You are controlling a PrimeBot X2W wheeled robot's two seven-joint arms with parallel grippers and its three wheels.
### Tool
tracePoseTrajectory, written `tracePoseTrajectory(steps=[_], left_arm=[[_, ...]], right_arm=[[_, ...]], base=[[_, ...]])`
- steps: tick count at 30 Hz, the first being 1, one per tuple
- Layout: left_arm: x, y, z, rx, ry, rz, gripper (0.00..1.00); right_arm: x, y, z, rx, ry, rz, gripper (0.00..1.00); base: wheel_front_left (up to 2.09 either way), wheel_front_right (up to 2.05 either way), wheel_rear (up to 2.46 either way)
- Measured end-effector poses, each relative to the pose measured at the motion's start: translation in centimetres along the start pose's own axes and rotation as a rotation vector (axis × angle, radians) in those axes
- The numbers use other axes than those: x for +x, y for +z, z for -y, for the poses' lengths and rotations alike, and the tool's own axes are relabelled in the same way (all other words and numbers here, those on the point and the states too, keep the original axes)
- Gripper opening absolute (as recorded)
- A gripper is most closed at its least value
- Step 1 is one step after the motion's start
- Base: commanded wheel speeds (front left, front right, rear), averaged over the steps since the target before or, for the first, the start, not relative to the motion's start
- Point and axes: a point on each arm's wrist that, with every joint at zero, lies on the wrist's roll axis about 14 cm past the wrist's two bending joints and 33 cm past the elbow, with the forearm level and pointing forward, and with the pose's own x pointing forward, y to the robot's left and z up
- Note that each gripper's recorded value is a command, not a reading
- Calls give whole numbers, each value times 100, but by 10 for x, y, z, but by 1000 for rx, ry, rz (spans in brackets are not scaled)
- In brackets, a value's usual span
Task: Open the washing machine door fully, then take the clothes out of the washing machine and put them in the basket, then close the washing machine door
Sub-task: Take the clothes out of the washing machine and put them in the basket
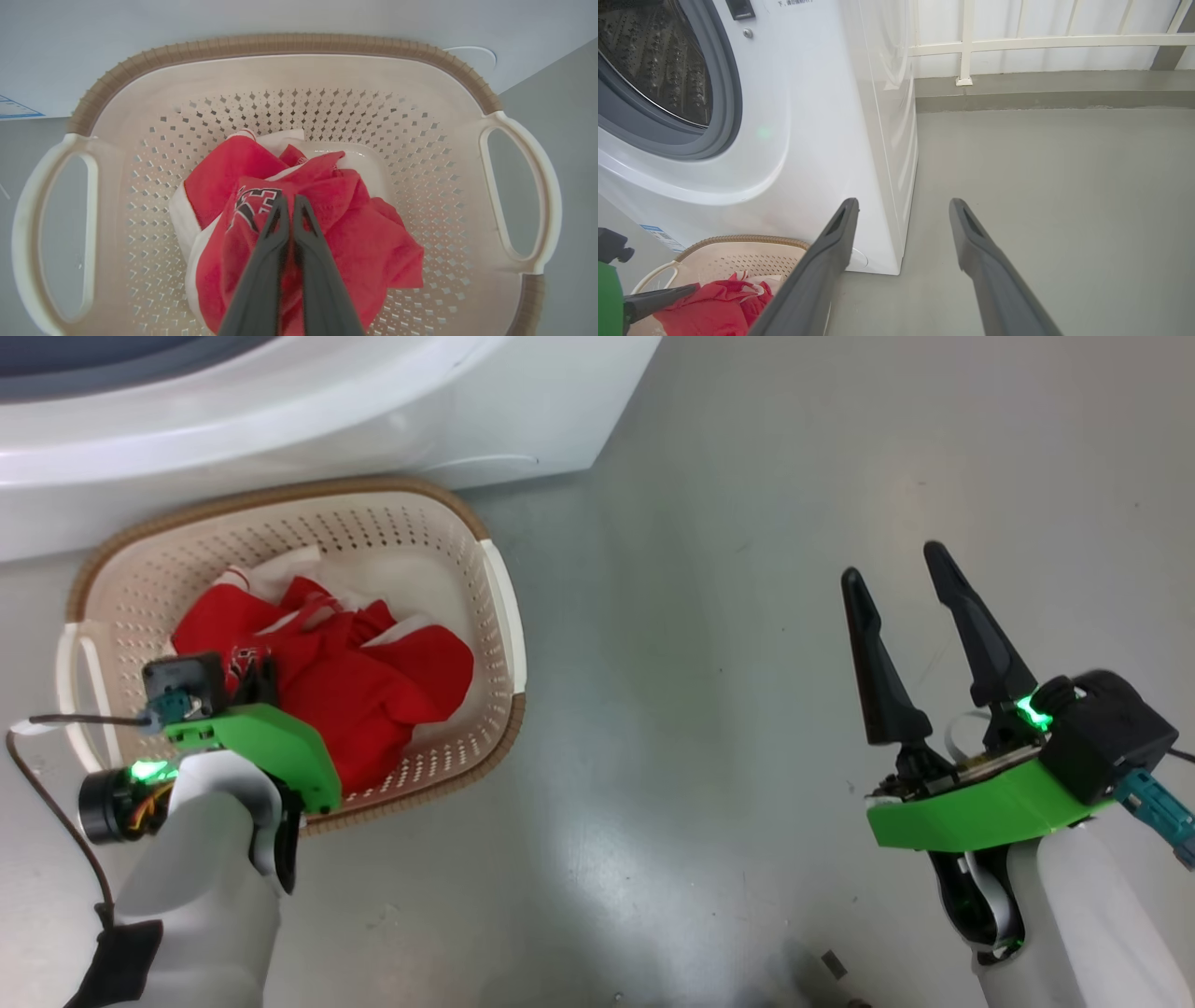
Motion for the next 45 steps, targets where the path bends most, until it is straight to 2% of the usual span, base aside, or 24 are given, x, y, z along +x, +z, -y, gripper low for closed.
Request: tracePoseTrajectory(steps=[1,11,21,29,37,45], left_arm=[[1,-4,-1,1,2,-12,100],[7,-20,-3,-18,31,-57,100],[-1,-8,3,11,-2,-32,100],[-18,20,10,-47,-37,58,100],[-49,53,-3,-94,15,187,100],[-90,78,2,-35,-21,313,100]], right_arm=[[2,0,-1,0,3,1,100],[5,-5,1,-2,2,-10,100],[3,5,-3,3,10,13,100],[1,21,-10,10,27,52,100],[-11,36,-17,18,37,80,100],[-22,56,-29,21,67,125,100]], base=[[0,0,0],[0,0,0],[0,0,0],[0,0,0],[0,0,0],[0,0,0]])
